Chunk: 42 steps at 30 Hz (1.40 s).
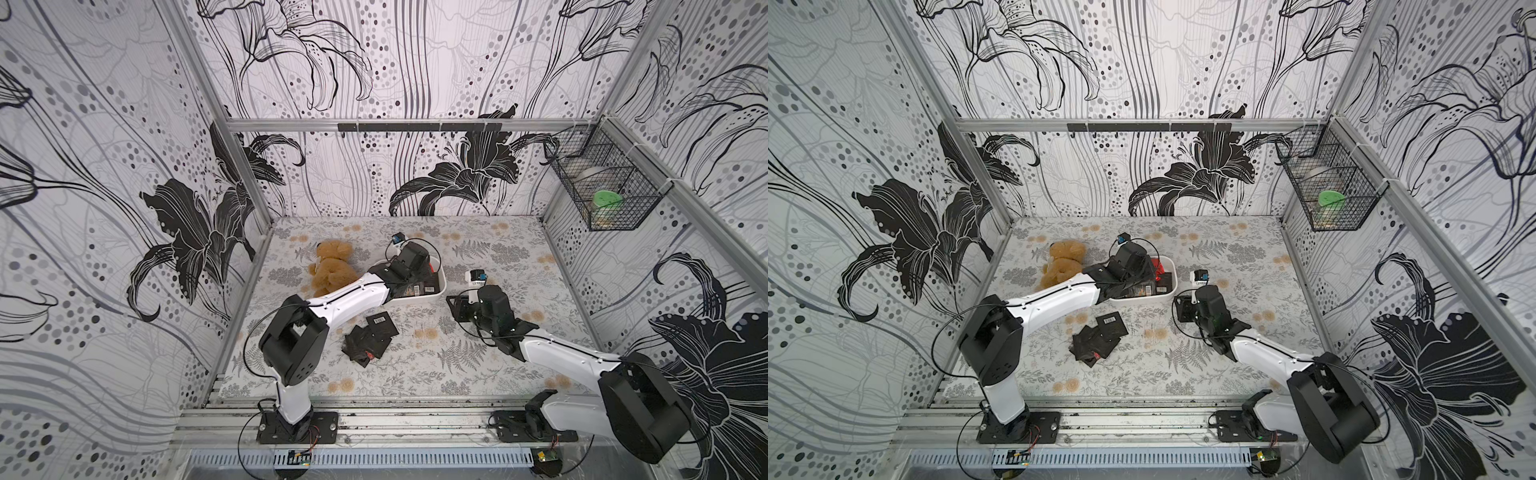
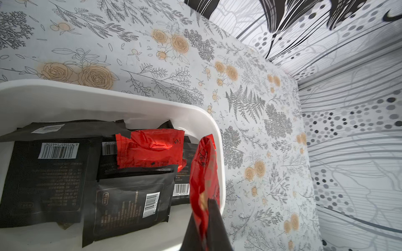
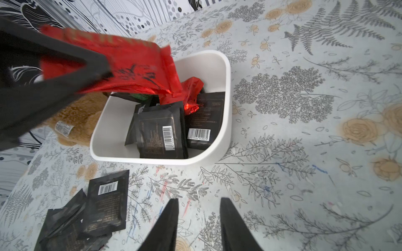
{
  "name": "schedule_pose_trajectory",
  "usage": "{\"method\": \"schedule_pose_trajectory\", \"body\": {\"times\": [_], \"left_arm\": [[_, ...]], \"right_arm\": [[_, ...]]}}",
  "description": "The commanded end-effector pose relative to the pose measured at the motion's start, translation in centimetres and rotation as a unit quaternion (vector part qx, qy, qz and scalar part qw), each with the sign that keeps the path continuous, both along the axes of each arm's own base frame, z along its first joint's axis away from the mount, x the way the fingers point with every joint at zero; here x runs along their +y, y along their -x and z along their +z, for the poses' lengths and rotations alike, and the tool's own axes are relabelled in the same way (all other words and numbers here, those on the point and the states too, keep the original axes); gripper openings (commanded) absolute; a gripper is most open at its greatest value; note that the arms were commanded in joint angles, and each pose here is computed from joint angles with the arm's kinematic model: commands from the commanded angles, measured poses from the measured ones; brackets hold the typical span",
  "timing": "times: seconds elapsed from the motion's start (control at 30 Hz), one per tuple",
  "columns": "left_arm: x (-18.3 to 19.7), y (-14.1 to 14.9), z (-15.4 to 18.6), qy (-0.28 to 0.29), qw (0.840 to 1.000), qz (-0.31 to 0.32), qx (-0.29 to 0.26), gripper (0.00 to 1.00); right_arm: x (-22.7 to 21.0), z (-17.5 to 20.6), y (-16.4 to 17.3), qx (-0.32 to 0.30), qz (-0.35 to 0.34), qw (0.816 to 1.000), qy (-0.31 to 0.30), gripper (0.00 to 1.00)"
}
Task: Put the tea bags into the storage box
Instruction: Place the tea bag in the storage box, then pick up the tea bag from the center of the board.
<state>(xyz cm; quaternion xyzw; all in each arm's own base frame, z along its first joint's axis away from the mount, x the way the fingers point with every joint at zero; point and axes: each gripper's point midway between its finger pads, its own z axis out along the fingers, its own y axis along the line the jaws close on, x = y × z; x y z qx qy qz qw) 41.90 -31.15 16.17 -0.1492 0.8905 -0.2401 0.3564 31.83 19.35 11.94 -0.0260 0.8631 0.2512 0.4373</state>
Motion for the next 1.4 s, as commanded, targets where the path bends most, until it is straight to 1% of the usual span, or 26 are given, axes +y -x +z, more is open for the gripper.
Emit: {"method": "schedule_pose_trajectory", "body": {"times": [0.0, 0.07, 0.1, 0.13, 0.17, 0.23, 0.3, 0.37, 0.5, 0.63, 0.77, 0.9, 0.97, 1.1, 1.27, 1.37], "left_arm": [[1.3, -0.7, 0.2, -0.046, 0.999, 0.018, -0.005, 0.21], [2.3, -0.6, 0.0, -0.067, 0.997, 0.031, -0.004, 0.23], [3.1, -0.5, 0.0, -0.082, 0.996, 0.043, -0.004, 0.34], [4.0, -0.5, 0.3, -0.096, 0.994, 0.059, -0.007, 0.49], [4.8, -0.3, 0.7, -0.105, 0.992, 0.071, -0.01, 0.53], [6.3, 0.2, 1.4, -0.122, 0.988, 0.094, -0.014, 0.54], [7.6, 0.8, 2.3, -0.119, 0.986, 0.113, -0.025, 0.58], [8.6, 1.6, 2.8, -0.107, 0.986, 0.125, -0.032, 0.58], [10.2, 3.6, 3.8, -0.075, 0.987, 0.136, -0.044, 0.62], [11.8, 6.1, 3.4, -0.035, 0.988, 0.141, -0.045, 0.65], [13.3, 8.7, 1.7, 0.016, 0.989, 0.143, -0.037, 0.66], [14.3, 10.9, -0.8, 0.07, 0.986, 0.148, -0.016, 0.67], [14.3, 11.6, -2.2, 0.084, 0.987, 0.138, -0.006, 0.67], [14.5, 12.2, -4.2, 0.071, 0.989, 0.13, 0.009, 0.65], [15.1, 12.1, -6.4, 0.028, 0.991, 0.125, 0.029, 0.58], [15.1, 11.9, -7.3, 0.014, 0.992, 0.115, 0.041, 0.58]], "right_arm": [[0.6, 0.9, 0.2, -0.011, 0.015, 1.0, -0.021, 0.38], [0.8, 0.8, 0.3, -0.01, 0.022, 0.999, -0.022, 0.38], [1.0, 0.8, 0.2, -0.01, 0.025, 0.999, -0.022, 0.38], [1.1, 0.8, 0.2, -0.009, 0.028, 0.999, -0.023, 0.38], [1.2, 0.8, 0.2, -0.01, 0.032, 0.999, -0.024, 0.38], [1.5, 0.8, 0.3, -0.008, 0.04, 0.999, -0.028, 0.38], [1.8, 0.8, 0.4, -0.009, 0.048, 0.998, -0.029, 0.37], [2.0, 0.9, 0.4, -0.011, 0.055, 0.998, -0.031, 0.37], [2.9, 1.1, 0.8, -0.012, 0.081, 0.996, -0.041, 0.37], [4.4, 1.1, 1.2, -0.009, 0.117, 0.992, -0.048, 0.36], [7.3, 0.7, 2.3, -0.004, 0.168, 0.985, -0.037, 0.35], [11.5, -0.1, 4.2, -0.005, 0.231, 0.973, 0.01, 0.33], [13.5, -0.6, 5.1, 0.001, 0.265, 0.964, 0.024, 0.31], [16.1, -2.4, 6.2, 0.035, 0.311, 0.949, 0.036, 0.26], [17.4, -5.1, 6.3, 0.076, 0.327, 0.94, 0.069, 0.2], [17.7, -6.0, 6.3, 0.089, 0.33, 0.936, 0.081, 0.18]]}}
